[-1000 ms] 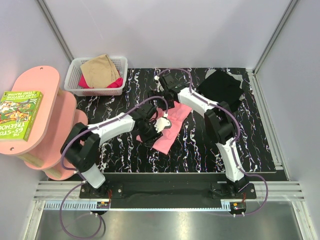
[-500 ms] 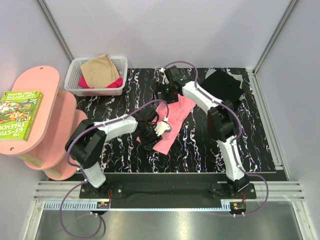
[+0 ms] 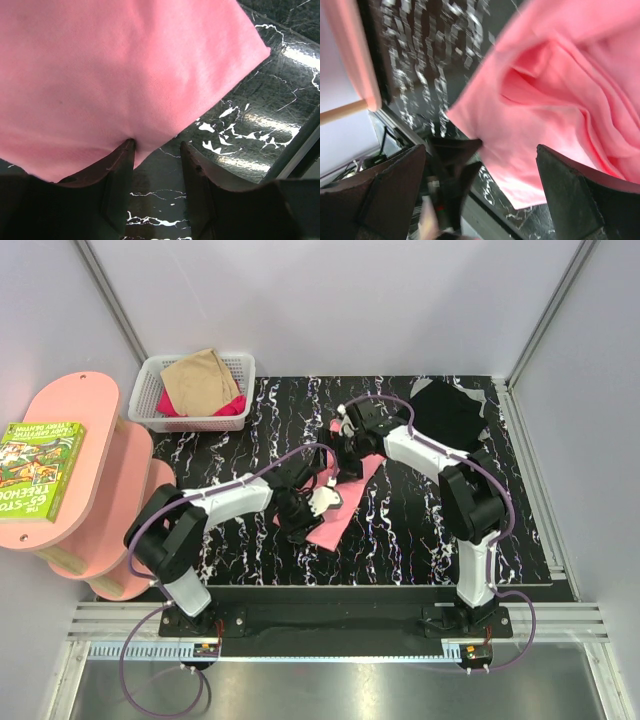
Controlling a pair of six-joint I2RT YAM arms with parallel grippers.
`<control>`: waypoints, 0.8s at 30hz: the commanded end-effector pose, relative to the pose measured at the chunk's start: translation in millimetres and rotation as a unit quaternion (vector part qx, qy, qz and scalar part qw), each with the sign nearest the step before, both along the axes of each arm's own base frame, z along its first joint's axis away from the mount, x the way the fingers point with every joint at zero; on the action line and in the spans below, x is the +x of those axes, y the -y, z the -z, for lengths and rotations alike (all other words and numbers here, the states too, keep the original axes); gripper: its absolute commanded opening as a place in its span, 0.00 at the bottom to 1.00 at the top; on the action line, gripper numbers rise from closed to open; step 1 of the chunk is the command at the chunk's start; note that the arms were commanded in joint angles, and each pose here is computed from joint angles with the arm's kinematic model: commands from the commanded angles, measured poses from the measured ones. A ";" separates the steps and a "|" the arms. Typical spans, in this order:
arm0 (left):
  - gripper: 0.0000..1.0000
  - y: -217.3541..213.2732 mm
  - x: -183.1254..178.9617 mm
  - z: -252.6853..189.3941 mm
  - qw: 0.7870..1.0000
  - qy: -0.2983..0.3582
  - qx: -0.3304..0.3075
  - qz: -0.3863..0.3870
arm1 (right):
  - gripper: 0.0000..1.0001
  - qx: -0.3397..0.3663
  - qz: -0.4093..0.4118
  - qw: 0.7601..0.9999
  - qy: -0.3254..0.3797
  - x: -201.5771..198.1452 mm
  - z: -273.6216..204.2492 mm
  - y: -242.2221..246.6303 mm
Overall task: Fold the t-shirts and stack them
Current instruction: Fold the tshirt
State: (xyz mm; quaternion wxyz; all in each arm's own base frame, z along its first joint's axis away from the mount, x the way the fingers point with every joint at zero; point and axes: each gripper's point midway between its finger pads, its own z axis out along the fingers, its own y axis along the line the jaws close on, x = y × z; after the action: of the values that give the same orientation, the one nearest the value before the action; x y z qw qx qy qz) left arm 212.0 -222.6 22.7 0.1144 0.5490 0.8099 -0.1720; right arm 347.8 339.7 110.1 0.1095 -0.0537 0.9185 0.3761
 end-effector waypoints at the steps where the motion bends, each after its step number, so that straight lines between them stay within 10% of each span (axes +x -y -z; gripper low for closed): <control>1: 0.46 -5.8 -11.6 -4.2 1.000 -0.003 0.001 0.005 | 1.00 0.016 0.009 0.999 -0.042 -12.1 16.7 -1.1; 15: 0.44 -23.0 -36.9 -4.5 1.000 -0.022 0.006 0.017 | 1.00 -0.039 0.033 0.988 -0.147 -41.1 99.4 42.7; 24: 0.44 -27.4 -15.8 -92.8 0.995 0.079 -0.054 -0.004 | 1.00 0.027 -0.031 0.999 -0.017 -21.9 13.5 28.8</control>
State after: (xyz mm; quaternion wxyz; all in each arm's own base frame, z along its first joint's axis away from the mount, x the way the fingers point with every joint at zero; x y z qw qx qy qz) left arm 176.0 -190.6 59.6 0.1301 0.5527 0.8051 -0.1715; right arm 315.6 304.4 47.7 0.0238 -0.0107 0.9243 0.3807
